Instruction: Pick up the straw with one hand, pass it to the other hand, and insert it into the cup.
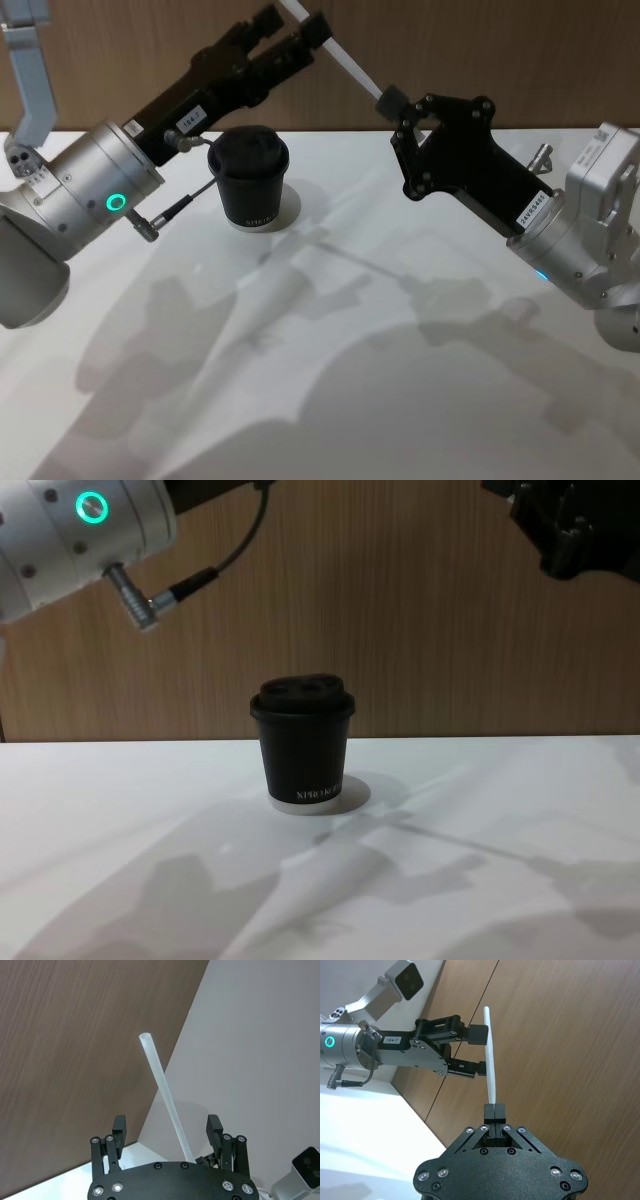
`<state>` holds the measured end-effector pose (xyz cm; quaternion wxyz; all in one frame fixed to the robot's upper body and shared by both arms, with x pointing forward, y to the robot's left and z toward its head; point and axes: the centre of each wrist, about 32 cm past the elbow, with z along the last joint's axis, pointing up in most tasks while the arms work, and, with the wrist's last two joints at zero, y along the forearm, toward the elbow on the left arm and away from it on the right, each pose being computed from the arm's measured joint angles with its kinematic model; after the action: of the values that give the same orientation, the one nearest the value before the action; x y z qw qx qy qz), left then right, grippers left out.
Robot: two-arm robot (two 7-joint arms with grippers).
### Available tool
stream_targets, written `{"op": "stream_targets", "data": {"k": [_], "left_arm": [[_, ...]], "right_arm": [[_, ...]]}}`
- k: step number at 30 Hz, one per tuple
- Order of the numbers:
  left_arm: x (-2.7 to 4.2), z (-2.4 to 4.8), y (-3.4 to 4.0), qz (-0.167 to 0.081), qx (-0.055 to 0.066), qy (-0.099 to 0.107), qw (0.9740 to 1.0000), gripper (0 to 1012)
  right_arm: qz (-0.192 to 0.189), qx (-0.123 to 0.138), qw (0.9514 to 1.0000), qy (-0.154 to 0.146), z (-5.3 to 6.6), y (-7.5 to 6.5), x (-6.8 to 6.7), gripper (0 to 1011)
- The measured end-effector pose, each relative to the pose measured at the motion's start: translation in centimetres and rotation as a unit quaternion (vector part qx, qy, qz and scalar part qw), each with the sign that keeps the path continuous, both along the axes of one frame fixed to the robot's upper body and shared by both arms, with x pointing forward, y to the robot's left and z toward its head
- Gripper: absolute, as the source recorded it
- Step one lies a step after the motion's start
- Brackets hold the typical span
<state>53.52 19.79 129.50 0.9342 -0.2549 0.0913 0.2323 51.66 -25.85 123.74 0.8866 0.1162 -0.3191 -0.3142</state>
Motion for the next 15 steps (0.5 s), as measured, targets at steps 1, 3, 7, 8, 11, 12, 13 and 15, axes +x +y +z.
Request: {"op": "stream_targets", "data": {"k": [1,3,7,8,11,12,13,15], "left_arm": [[0.07,-0.04,-0.07,-0.001,-0.002,0.001,1.0000,1003],[0.26,-0.13,-0.29,-0.006,-0.007,0.005,0.9999,1003],[0.64,-0.35,-0.72,-0.016,-0.016,0.010,0.9997,1003],[0.71,-0.39,-0.79,-0.018,-0.018,0.011,0.9996,1003],[0.92,-0.49,-1.05,-0.024,-0.025,0.013,0.9993,1003],[0.96,-0.52,-1.10,-0.026,-0.026,0.013,0.9992,1003],[1.04,-0.55,-1.20,-0.029,-0.029,0.014,0.9991,1003],[1.11,-0.58,-1.29,-0.031,-0.031,0.014,0.9989,994]], "right_arm": [[0.000,0.000,1.0000,0.000,0.0,0.0,0.0,2],[0.000,0.000,1.0000,0.000,0.0,0.0,0.0,2],[0.000,0.000,1.0000,0.000,0.0,0.0,0.0,2],[0.000,0.000,1.0000,0.000,0.0,0.0,0.0,2],[0.000,0.000,1.0000,0.000,0.0,0.0,0.0,2],[0.000,0.000,1.0000,0.000,0.0,0.0,0.0,2],[0.000,0.000,1.0000,0.000,0.0,0.0,0.0,2],[0.000,0.000,1.0000,0.000,0.0,0.0,0.0,2]]}}
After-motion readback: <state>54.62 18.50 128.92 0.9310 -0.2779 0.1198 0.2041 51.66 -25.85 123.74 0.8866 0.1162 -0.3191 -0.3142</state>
